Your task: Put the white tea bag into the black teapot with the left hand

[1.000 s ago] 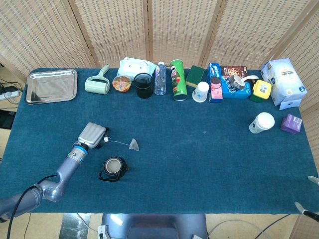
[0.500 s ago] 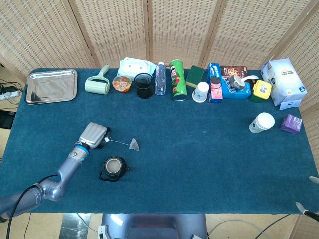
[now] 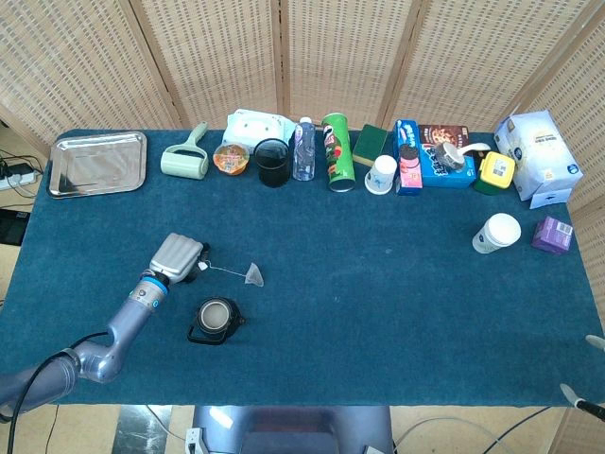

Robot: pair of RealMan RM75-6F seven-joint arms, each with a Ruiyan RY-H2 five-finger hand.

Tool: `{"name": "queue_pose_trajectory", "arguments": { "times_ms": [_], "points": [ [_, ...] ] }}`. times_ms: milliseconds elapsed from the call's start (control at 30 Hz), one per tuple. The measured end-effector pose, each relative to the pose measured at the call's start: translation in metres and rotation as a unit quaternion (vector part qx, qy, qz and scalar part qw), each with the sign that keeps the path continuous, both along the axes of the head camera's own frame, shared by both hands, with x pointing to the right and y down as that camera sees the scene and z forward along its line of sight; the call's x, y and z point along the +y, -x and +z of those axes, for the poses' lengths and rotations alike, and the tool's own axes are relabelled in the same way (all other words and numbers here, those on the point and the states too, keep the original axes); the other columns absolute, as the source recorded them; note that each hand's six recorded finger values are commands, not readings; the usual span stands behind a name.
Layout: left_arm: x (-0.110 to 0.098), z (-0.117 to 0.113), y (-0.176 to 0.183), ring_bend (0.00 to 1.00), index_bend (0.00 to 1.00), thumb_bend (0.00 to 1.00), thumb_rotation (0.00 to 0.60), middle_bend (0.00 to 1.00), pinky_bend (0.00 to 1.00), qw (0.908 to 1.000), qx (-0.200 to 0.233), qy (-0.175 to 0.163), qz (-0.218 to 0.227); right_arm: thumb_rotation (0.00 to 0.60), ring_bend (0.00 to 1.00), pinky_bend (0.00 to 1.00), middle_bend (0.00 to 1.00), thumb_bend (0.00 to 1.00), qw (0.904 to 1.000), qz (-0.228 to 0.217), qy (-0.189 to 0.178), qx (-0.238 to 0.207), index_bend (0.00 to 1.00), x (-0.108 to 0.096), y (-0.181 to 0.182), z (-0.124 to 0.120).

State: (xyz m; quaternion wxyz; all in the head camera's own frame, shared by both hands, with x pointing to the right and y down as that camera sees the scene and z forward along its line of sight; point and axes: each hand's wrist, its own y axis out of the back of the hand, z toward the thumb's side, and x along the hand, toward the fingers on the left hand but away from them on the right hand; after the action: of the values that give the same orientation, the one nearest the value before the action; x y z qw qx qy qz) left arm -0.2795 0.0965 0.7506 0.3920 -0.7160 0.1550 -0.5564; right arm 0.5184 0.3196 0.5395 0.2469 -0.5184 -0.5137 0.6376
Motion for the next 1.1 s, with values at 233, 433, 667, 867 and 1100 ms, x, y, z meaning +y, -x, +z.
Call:
{"name": "queue_pose_trajectory", "arguments": {
  "times_ms": [233, 433, 667, 867, 1100],
  "points": [
    [-0.0007, 0.0035, 0.0004, 1.00, 0.47, 0.41, 0.600, 1.00, 0.95, 1.0000, -0.007, 0.002, 0.000, 0.600, 0.19, 0.14, 0.27, 0.19, 1.0000, 0.003, 0.000, 0.001, 0.25, 0.0009, -0.0013, -0.0013],
    [-0.0001, 0.0062, -0.0006, 1.00, 0.50, 0.41, 0.600, 1.00, 0.95, 0.9999, -0.011, 0.004, 0.000, 0.600, 0.19, 0.14, 0.27, 0.19, 1.0000, 0.004, 0.000, 0.001, 0.25, 0.0009, -0.0013, -0.0007],
    [-0.0008, 0.0073, -0.0047, 1.00, 0.53, 0.42, 0.600, 1.00, 0.95, 1.0000, -0.008, 0.002, -0.001, 0.600, 0.19, 0.14, 0.27, 0.19, 1.0000, 0.008, 0.001, 0.001, 0.25, 0.0026, -0.0028, 0.0000],
    [-0.0009, 0.0078, -0.0056, 1.00, 0.57, 0.43, 0.600, 1.00, 0.95, 1.0000, -0.008, 0.003, -0.001, 0.600, 0.19, 0.15, 0.27, 0.19, 0.9999, 0.011, 0.000, 0.001, 0.25, 0.0039, -0.0039, -0.0001],
    [-0.0009, 0.0085, -0.0047, 1.00, 0.59, 0.46, 0.600, 1.00, 0.95, 0.9999, -0.011, 0.004, -0.002, 0.600, 0.19, 0.15, 0.27, 0.18, 0.9999, 0.012, 0.000, 0.000, 0.25, 0.0043, -0.0044, 0.0000]
  ]
}}
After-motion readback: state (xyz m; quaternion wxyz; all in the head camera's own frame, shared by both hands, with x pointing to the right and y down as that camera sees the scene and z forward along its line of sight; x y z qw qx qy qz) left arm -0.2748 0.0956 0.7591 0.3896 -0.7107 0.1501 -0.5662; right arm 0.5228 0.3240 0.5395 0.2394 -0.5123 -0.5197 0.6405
